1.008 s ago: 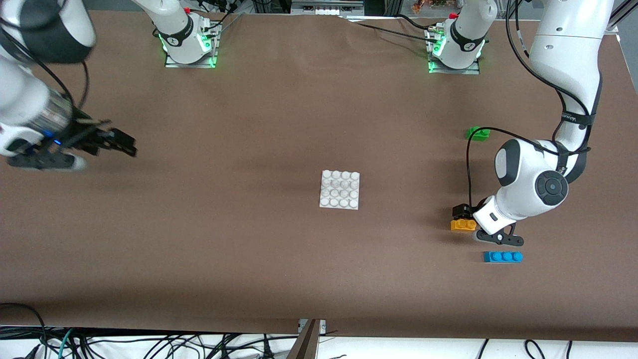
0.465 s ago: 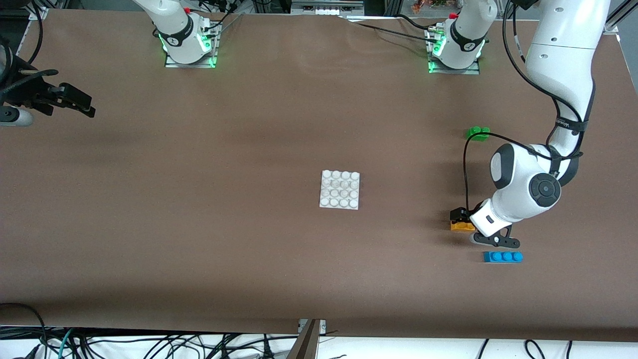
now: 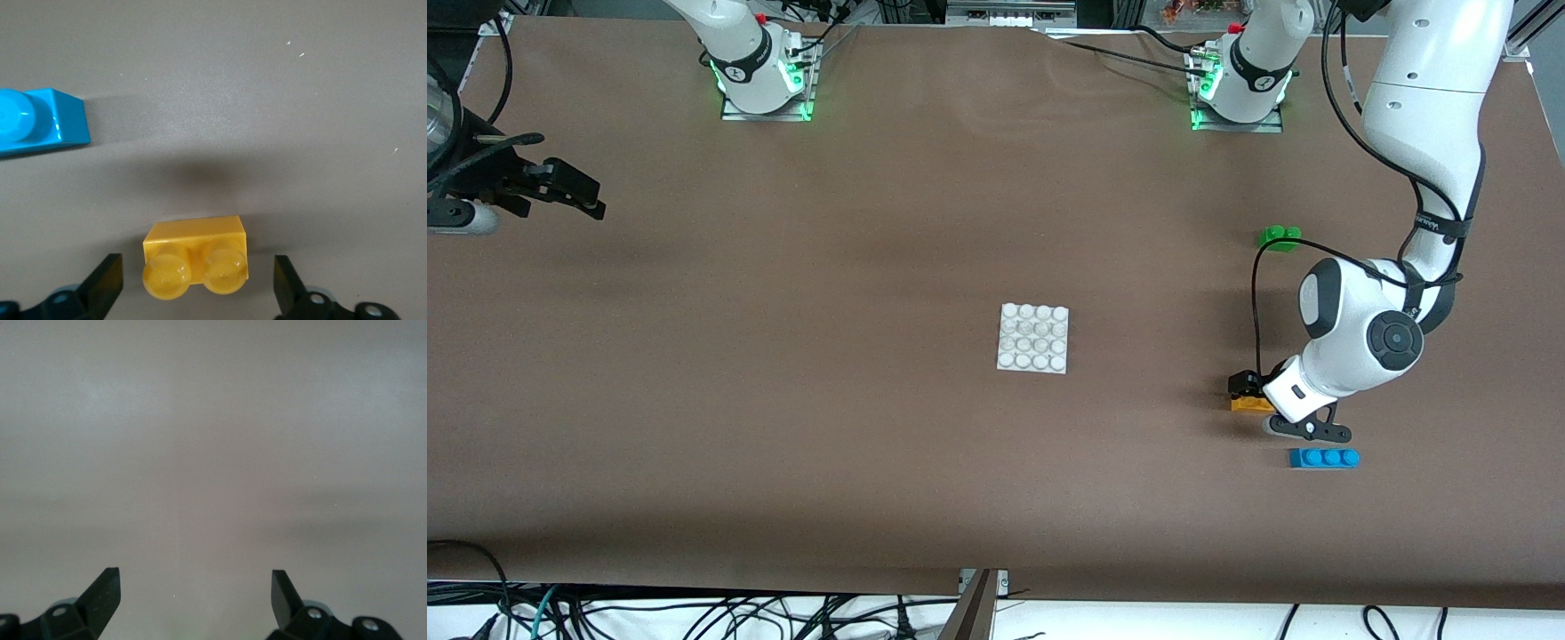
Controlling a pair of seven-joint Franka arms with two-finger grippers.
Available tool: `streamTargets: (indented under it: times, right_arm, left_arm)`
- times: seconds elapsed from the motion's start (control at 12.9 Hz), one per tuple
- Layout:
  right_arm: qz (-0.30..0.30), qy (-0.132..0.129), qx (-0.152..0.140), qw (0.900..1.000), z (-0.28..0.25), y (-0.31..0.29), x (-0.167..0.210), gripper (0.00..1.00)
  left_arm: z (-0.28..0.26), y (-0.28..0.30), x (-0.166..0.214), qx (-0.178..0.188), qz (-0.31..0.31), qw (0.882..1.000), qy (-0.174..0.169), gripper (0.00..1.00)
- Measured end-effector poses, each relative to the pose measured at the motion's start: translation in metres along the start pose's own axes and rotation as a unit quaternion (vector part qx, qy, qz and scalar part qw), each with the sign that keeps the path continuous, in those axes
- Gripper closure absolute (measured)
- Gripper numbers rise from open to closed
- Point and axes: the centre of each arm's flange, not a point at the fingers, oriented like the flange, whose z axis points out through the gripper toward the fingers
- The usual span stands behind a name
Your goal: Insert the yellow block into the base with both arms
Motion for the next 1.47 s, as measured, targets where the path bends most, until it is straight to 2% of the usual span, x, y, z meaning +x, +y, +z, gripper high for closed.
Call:
streamTargets:
  times: [0.08,0.23,0.31,0.47,0.78,1.09,1.47]
  right_arm:
    - [0.000,-0.001,0.000,1.000,0.002,0.000,0.001,0.00]
    - [0.000,-0.003,0.000,1.000,0.004,0.000,0.003,0.00]
    - [0.000,-0.004,0.000,1.000,0.005,0.000,0.003,0.00]
    - [0.000,-0.004,0.000,1.000,0.005,0.000,0.003,0.00]
    - [0.000,-0.004,-0.001,1.000,0.005,0.000,0.003,0.00]
    - [-0.002,-0.004,-0.001,1.000,0.005,-0.002,0.003,0.00]
    - [-0.008,-0.004,-0.001,1.000,0.005,-0.009,0.002,0.00]
  left_arm:
    - [0.001,0.000,0.000,0.000,0.000,1.000,0.001,0.04]
    - [0.003,0.000,0.000,0.000,0.000,1.000,0.003,0.20]
    - [0.003,0.000,0.000,0.000,0.000,1.000,0.003,0.21]
    - [0.000,0.000,0.002,0.001,0.000,1.000,0.007,0.37]
    - [-0.011,0.001,0.007,0.001,0.000,1.000,0.012,0.37]
    - [-0.062,0.013,0.012,-0.004,0.006,1.000,0.006,0.37]
    - [-0.109,0.094,0.011,-0.034,-0.004,0.999,0.005,0.37]
